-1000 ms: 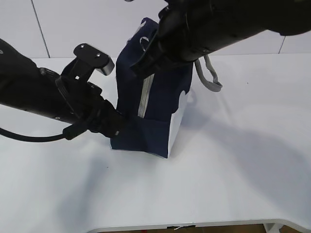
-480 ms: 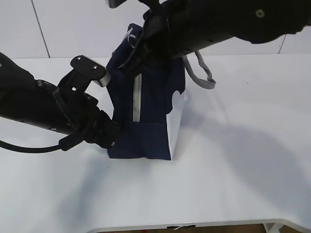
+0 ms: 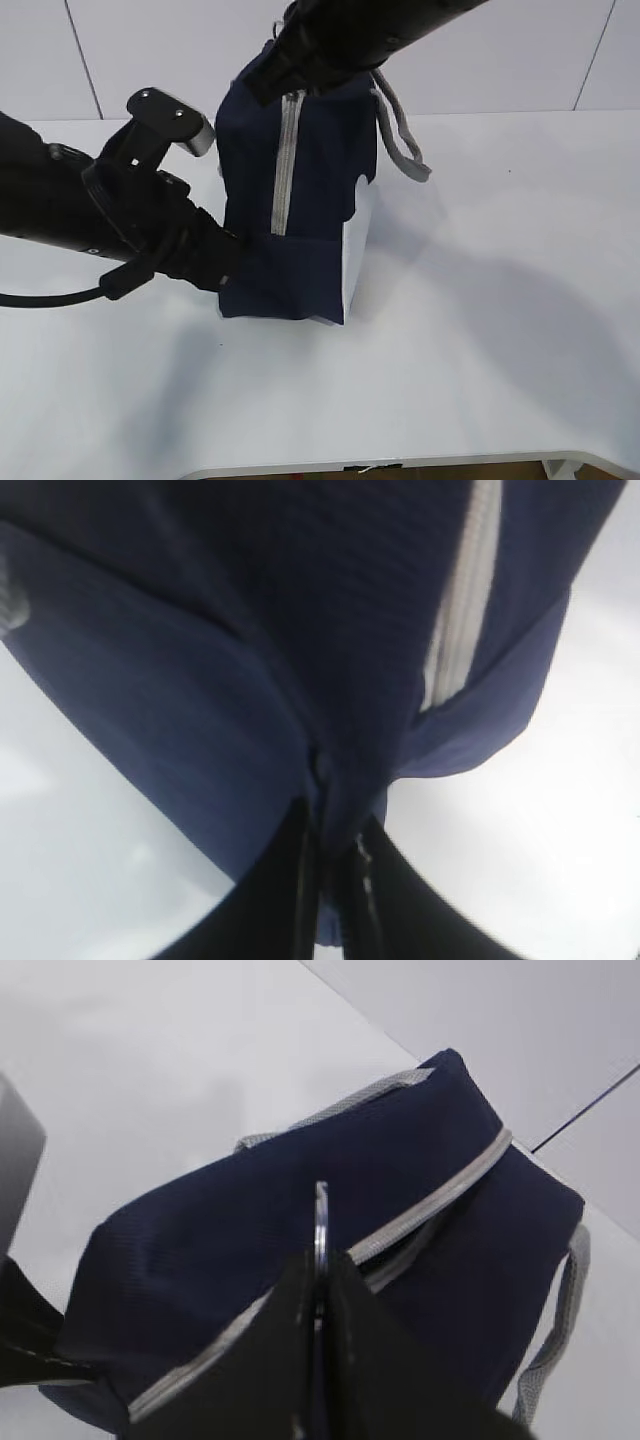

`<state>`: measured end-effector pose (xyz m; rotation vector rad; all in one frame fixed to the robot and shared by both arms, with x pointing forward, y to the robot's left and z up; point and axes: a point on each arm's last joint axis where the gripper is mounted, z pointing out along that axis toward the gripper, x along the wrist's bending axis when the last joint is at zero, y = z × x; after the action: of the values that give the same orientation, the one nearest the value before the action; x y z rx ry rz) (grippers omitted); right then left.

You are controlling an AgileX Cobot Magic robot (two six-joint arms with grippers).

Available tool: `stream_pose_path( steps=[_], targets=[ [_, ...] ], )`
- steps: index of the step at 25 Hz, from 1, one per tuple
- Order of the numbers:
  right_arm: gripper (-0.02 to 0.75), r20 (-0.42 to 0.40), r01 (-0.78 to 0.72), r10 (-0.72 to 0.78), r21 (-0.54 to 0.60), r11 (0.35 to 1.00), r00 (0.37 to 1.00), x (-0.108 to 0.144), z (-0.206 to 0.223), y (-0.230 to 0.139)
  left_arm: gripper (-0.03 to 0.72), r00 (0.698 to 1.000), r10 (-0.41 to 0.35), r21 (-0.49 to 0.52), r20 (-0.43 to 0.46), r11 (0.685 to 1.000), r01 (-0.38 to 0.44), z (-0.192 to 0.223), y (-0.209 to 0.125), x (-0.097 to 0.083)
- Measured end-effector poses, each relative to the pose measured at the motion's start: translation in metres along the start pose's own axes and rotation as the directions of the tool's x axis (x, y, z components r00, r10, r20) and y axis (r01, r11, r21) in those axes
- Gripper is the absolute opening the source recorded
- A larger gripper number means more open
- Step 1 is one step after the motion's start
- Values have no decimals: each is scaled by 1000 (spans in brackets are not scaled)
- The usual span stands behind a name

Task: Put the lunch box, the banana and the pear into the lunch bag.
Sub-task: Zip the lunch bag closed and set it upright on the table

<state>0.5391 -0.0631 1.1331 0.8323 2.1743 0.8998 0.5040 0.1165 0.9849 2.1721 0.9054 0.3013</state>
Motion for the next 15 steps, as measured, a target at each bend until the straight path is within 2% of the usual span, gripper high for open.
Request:
stream_pose_path(
  steps=[6,15],
  targets=[
    [18,37,55,-55,16,998,998,-1,13,-3,-4,1000,11,1,-2,1000,-11,0,0,0],
    [18,77,17,-15,-29,999,997,-9,10,12,-4,1000,13,-3,-6,1000,-13,-1,1,0]
  ],
)
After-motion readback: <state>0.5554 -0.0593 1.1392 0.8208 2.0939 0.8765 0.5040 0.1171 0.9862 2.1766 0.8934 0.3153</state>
